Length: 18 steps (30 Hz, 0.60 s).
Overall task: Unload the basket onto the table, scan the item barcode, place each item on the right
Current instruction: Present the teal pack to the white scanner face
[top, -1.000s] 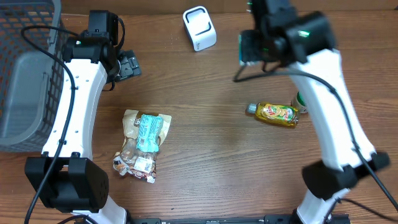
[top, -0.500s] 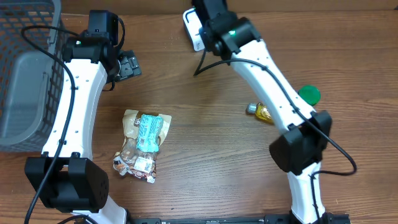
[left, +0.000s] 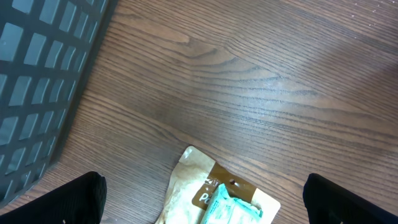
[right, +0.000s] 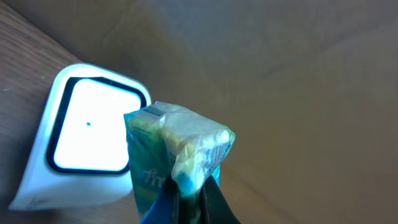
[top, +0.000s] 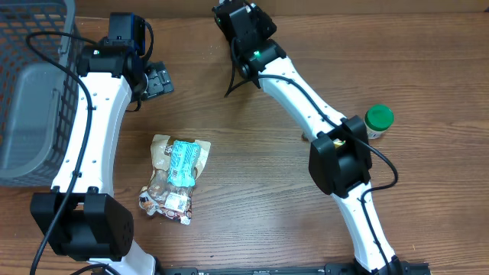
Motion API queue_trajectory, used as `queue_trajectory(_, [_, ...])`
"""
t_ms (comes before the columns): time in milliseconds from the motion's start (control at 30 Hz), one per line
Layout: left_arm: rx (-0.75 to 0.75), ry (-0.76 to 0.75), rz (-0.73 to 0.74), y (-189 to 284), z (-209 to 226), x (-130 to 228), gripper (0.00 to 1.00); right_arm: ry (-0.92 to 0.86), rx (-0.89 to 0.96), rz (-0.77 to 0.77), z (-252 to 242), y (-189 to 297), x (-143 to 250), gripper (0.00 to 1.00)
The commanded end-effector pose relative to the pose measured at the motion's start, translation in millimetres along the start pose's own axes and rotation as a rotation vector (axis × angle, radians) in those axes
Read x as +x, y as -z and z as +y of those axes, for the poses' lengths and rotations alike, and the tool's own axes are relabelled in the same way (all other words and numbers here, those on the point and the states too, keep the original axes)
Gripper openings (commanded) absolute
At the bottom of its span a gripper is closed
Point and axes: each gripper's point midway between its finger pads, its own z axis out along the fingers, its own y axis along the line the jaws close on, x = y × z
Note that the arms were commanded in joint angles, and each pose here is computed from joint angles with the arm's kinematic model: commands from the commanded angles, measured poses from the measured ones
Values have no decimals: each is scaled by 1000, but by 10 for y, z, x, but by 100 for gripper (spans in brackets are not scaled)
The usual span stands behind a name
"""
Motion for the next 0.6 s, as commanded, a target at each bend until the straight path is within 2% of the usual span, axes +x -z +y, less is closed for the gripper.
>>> queue_trajectory(0, [12, -9, -17, 72, -3, -32, 100, 154, 39, -6, 52, -93, -5, 4])
queue_trajectory(433, [12, -9, -17, 73, -3, -32, 99, 215, 9, -35, 439, -457, 144, 4])
queue_trajectory(567, [12, -9, -17, 72, -3, -32, 100, 203, 44, -27, 340, -434, 123, 4])
